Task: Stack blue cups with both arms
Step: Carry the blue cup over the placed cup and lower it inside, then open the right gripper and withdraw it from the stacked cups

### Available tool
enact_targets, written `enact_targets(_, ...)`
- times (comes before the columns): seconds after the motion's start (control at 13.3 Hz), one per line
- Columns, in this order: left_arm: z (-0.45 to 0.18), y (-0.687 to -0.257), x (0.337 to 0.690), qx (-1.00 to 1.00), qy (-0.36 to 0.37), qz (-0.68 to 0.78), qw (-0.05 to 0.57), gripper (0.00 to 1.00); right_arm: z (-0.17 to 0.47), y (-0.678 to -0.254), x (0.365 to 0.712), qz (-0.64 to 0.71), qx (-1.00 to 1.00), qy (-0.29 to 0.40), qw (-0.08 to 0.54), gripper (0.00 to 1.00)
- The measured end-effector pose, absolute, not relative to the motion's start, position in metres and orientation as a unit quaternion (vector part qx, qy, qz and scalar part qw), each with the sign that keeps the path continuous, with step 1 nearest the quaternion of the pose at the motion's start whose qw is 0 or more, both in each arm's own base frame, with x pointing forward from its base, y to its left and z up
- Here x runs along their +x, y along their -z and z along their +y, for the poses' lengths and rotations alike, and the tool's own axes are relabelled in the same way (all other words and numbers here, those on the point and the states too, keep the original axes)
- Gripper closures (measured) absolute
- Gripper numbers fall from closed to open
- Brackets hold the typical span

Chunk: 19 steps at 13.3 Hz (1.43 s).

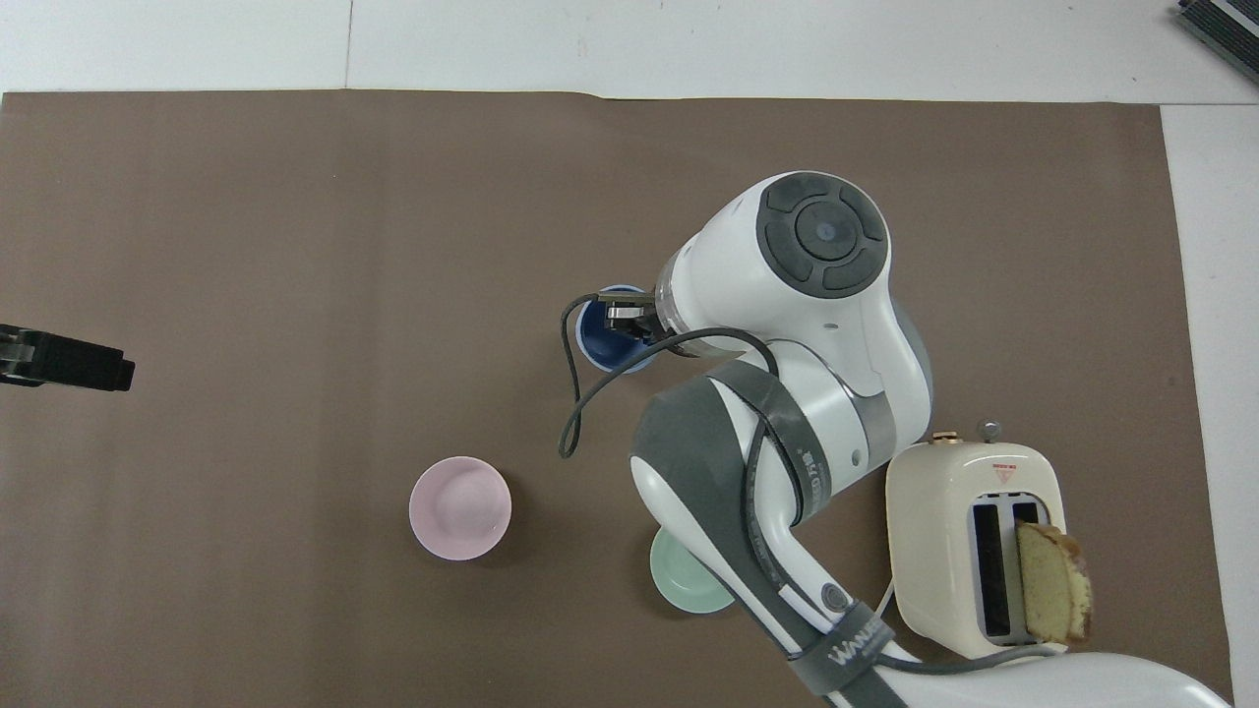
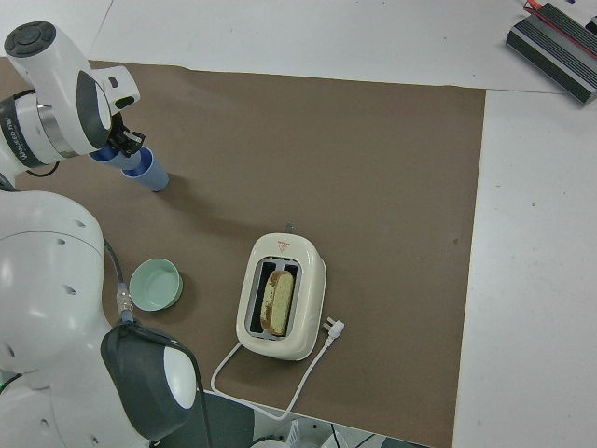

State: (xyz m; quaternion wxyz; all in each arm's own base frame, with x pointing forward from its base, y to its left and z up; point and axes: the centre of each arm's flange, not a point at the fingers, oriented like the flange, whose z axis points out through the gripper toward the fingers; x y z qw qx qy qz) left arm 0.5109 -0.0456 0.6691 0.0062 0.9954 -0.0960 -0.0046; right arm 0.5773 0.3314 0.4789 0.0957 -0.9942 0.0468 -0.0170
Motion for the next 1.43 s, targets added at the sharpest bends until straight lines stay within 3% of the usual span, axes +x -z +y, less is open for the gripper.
enact_targets(1.13, -0.045, -0.669, 0.511, 0.995, 0.005, -0.096, 0.006, 0.00, 0.340, -0.411, 0.589, 0.050, -0.995, -0.008, 0.085, 0.94)
enact_targets(1.2, -0.045, -0.669, 0.511, 0.995, 0.005, -0.096, 0.006, 0.00, 0.340, -0.411, 0.590, 0.051, -0.995, -0.009, 0.085, 0.87)
enact_targets(1.43, -0.045, -0.669, 0.511, 0.995, 0.005, -0.096, 0.006, 0.00, 0.339, -0.411, 0.590, 0.052, -0.995, -0.009, 0.085, 0.50)
